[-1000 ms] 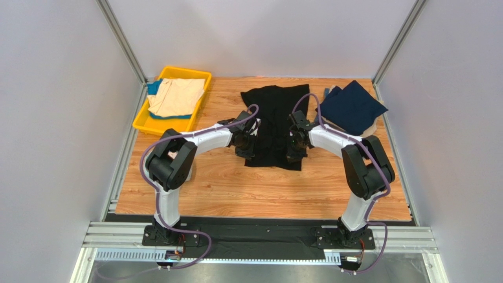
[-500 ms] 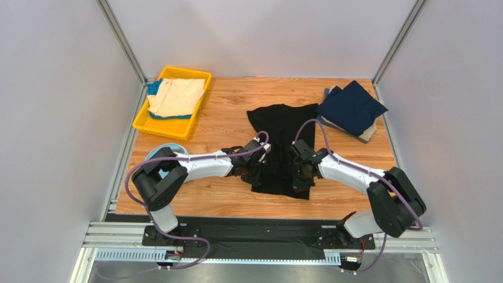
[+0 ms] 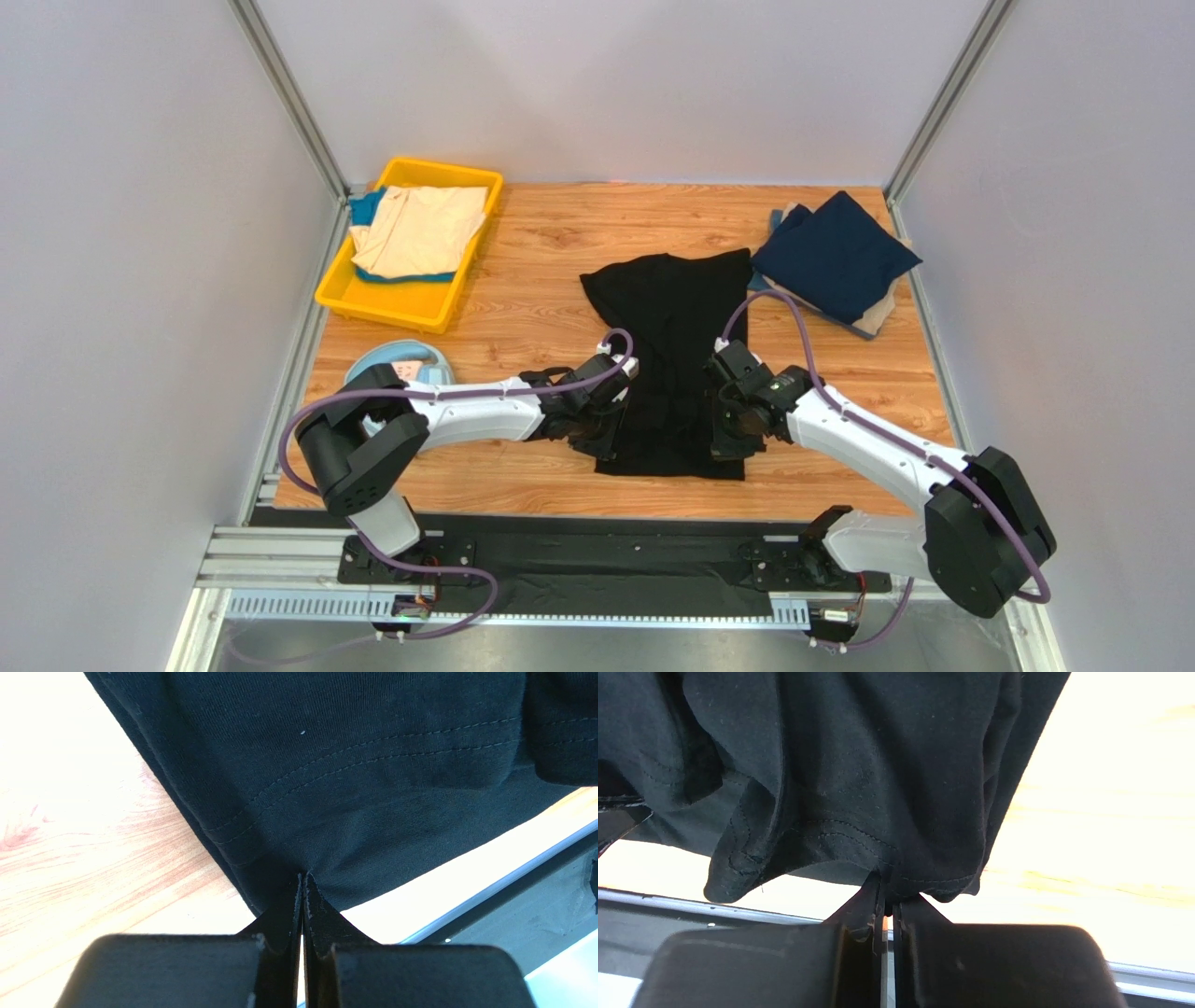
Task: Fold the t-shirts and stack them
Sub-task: Fold the folded rectangular tshirt in 1/3 of the way
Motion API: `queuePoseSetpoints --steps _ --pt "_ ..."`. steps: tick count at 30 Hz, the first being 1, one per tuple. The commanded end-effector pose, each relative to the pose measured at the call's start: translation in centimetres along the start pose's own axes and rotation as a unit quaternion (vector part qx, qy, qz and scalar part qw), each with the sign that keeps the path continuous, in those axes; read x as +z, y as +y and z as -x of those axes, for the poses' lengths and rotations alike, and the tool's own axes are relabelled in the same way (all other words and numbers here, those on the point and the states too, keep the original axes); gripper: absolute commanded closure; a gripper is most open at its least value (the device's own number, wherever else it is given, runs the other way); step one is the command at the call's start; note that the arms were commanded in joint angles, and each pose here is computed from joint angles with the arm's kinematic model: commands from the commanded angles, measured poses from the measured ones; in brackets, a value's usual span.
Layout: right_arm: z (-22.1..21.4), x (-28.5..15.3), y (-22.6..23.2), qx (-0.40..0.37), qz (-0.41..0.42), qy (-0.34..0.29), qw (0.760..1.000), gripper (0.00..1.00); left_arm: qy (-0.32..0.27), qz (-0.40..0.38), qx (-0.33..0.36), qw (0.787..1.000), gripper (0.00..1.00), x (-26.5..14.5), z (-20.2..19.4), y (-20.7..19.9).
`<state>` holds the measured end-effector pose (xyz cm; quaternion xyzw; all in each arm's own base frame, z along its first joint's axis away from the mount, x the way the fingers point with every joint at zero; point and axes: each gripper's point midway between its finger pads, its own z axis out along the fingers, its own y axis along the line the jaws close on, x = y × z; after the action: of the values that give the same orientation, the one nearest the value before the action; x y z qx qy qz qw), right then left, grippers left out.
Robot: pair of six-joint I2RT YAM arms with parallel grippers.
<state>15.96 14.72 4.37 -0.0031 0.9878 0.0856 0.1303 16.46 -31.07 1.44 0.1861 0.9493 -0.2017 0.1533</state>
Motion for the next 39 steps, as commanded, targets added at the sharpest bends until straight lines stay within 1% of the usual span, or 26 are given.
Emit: queuePoseSetpoints --steps 1,4,13,19,22,25,31,35,39 --pt "1.5 -0.2 -0.4 0.002 -0.021 -0.034 0.999 1.00 0.131 0.125 0.008 0.983 1.00 -0.5 -8.2 6.5" --pt "2.5 -0.8 -0.1 -0.002 -0.023 -0.046 0.999 1.00 0.137 0.126 0.010 0.982 1.00 -0.3 -8.5 6.6" --pt "8.6 -5.9 2.7 -0.016 -0.005 -0.128 0.992 1.00 0.149 0.135 0.015 0.980 1.00 -0.2 -9.2 6.9" --pt "12.6 -6.4 3.9 -0.019 -0.029 -0.162 0.986 1.00 0.149 0.134 0.017 0.980 1.00 -0.1 -9.2 6.7" --pt "14.5 -6.0 4.4 -0.022 -0.041 -0.177 0.983 1.00 0.152 0.136 0.017 0.979 1.00 -0.1 -9.4 6.8" --pt "15.5 -4.8 4.1 -0.023 -0.074 -0.172 0.982 1.00 0.146 0.147 0.018 0.978 1.00 -0.2 -9.3 7.2" --pt "15.1 -0.5 1.7 -0.014 -0.159 -0.117 0.980 0.98 0.144 0.155 0.016 0.977 1.00 -0.4 -9.5 7.6" --pt "15.5 0.4 -0.1 0.003 -0.205 -0.115 0.972 0.98 0.143 0.159 0.017 0.977 1.00 -0.5 -9.5 7.8" --pt "16.3 0.5 -1.0 0.029 -0.209 -0.121 0.970 0.98 0.143 0.158 0.018 0.977 1.00 -0.6 -9.5 7.8"
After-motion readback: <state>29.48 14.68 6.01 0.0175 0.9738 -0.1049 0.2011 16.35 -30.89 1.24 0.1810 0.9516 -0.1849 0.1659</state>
